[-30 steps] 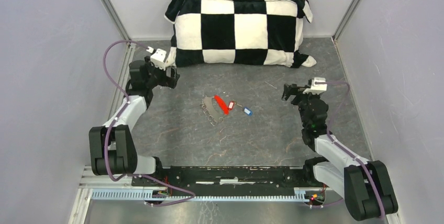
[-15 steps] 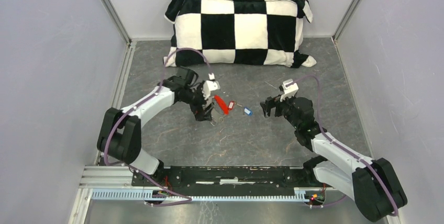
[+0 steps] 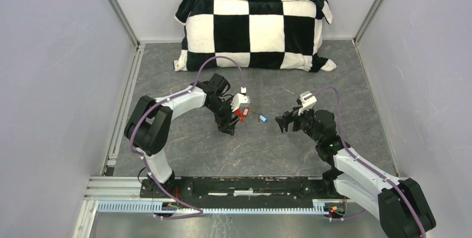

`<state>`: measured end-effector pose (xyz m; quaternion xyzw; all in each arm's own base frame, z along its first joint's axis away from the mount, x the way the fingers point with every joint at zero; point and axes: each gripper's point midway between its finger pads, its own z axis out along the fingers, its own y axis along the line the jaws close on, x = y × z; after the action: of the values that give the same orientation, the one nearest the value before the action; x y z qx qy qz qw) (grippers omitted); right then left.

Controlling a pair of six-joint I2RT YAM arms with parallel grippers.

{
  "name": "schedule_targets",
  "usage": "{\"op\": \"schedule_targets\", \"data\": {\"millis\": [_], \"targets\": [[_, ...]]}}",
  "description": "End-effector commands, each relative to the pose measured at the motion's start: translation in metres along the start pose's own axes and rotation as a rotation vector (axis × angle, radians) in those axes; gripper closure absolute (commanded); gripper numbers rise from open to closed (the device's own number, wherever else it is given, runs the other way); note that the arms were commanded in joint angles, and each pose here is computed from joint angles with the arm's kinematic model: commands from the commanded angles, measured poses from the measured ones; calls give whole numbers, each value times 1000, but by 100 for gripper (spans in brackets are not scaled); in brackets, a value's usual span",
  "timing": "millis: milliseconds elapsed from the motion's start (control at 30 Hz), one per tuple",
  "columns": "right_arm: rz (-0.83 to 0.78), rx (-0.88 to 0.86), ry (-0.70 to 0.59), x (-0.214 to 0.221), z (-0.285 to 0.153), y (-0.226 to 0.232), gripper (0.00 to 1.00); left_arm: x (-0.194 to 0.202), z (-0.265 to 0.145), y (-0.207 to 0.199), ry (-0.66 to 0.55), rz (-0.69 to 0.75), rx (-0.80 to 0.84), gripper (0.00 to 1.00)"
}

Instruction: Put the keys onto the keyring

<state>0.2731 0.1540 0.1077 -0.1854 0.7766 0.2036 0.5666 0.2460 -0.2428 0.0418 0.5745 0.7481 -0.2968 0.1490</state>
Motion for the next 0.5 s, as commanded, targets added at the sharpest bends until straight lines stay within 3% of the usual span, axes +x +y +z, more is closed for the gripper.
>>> {"op": "schedule_targets", "data": {"millis": [0,300,467], "targets": [[1,-28,-66,-14,-1,6,2,-17,1,16,-29,34,-37,17],[0,-18,-77,-16,-2,4,2,-12,20,13,-8,14,-38,25],[14,-10,-91,-17,-3,4,3,-8,27,12,10,9,-43,42]]}}
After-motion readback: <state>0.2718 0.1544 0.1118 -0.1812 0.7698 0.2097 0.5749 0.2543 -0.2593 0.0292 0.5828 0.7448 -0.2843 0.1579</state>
